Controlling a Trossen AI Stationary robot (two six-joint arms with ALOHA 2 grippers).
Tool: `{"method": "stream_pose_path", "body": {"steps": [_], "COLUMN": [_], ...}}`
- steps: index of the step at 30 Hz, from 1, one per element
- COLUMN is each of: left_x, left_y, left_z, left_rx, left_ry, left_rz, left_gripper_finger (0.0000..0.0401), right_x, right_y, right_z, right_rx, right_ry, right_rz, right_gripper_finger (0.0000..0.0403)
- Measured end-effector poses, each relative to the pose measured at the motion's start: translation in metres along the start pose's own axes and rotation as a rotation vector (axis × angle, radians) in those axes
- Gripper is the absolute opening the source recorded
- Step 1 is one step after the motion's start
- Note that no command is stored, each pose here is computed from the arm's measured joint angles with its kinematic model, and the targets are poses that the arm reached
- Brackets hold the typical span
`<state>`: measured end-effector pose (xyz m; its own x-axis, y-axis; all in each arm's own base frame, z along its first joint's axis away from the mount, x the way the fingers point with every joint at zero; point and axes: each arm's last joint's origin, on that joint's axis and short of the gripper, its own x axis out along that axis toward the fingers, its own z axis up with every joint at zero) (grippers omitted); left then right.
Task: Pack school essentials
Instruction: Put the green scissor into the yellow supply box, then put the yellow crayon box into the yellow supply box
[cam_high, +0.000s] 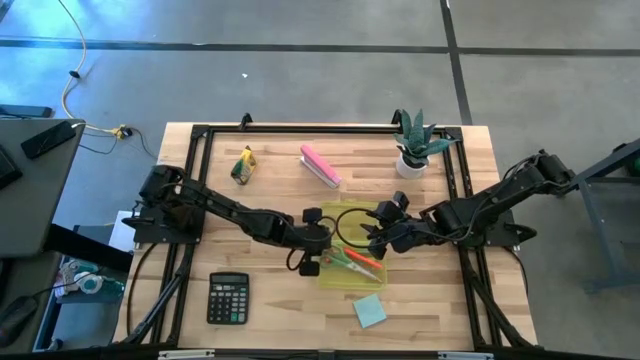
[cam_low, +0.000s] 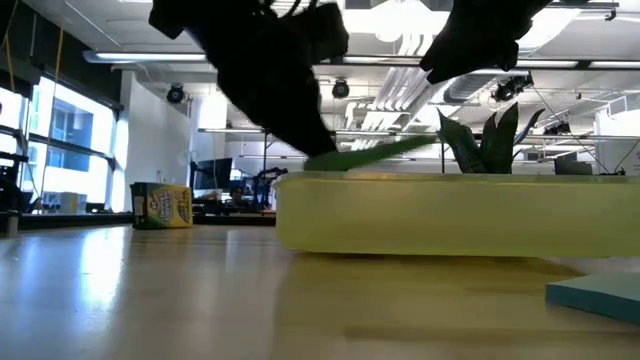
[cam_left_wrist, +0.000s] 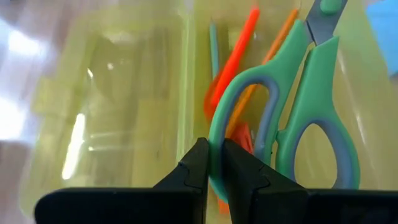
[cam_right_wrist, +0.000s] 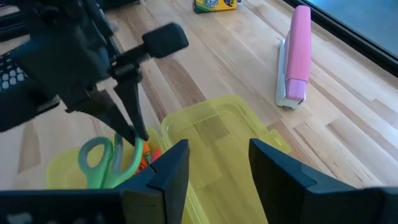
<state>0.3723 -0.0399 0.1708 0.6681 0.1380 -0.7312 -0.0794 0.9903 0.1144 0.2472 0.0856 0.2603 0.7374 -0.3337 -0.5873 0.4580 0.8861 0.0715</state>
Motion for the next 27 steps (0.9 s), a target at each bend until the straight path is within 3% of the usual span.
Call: {"method": "stream_pose_path", "body": {"steps": [17, 27], "left_x": [0.012, 0.012], "left_y": [0.000, 0.000], "left_z": [-0.007, -0.007], "left_rx": [0.012, 0.010], "left_ry": [0.027, 0.026], "left_rz": [0.009, 0.022], "left_gripper_finger": [0.0037, 0.0107], "right_x": [0.000, 0.000], "right_y": [0.000, 0.000], "right_z": [0.000, 0.000], "right_rx": [-0.002, -0.002], "right_ry": [0.001, 0.002], "right_rz": [-0.002, -0.001], "right_gripper_finger": [0.0157, 0.0157]}}
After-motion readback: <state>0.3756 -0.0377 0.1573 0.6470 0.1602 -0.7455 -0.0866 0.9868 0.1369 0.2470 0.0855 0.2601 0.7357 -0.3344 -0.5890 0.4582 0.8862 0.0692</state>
